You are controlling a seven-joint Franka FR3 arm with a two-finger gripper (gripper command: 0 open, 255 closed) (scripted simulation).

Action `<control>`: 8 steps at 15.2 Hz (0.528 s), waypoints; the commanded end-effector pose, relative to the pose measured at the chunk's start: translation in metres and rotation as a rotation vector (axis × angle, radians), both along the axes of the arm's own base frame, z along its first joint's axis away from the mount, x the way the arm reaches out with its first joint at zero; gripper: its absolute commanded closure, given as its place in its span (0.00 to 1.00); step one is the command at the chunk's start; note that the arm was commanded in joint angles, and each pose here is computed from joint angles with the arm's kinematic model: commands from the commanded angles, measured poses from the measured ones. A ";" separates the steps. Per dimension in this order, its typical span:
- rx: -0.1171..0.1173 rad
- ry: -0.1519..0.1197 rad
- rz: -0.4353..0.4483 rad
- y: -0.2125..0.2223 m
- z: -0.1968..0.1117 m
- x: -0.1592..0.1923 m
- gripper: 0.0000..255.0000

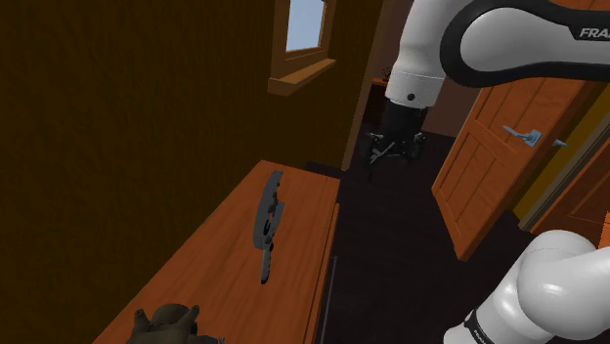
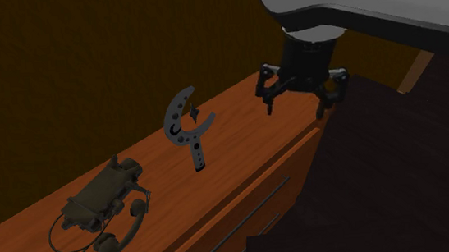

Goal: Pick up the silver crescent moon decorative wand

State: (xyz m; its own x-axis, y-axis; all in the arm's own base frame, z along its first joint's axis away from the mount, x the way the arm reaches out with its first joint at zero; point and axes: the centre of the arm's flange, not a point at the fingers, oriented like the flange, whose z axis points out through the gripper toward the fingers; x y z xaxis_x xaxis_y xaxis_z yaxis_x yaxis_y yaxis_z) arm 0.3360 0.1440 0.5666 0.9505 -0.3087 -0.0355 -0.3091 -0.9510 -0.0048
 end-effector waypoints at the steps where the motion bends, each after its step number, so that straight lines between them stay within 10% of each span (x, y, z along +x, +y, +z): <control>1: 0.015 -0.004 -0.046 0.026 0.002 0.011 0.00; 8: 0.060 -0.019 -0.193 0.102 0.007 0.046 0.00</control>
State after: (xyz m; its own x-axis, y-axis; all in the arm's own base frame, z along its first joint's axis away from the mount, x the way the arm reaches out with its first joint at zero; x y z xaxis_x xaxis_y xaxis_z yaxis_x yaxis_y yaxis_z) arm 0.3756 0.2356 0.5731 0.8864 -0.4612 -0.0398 -0.4628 -0.8845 -0.0590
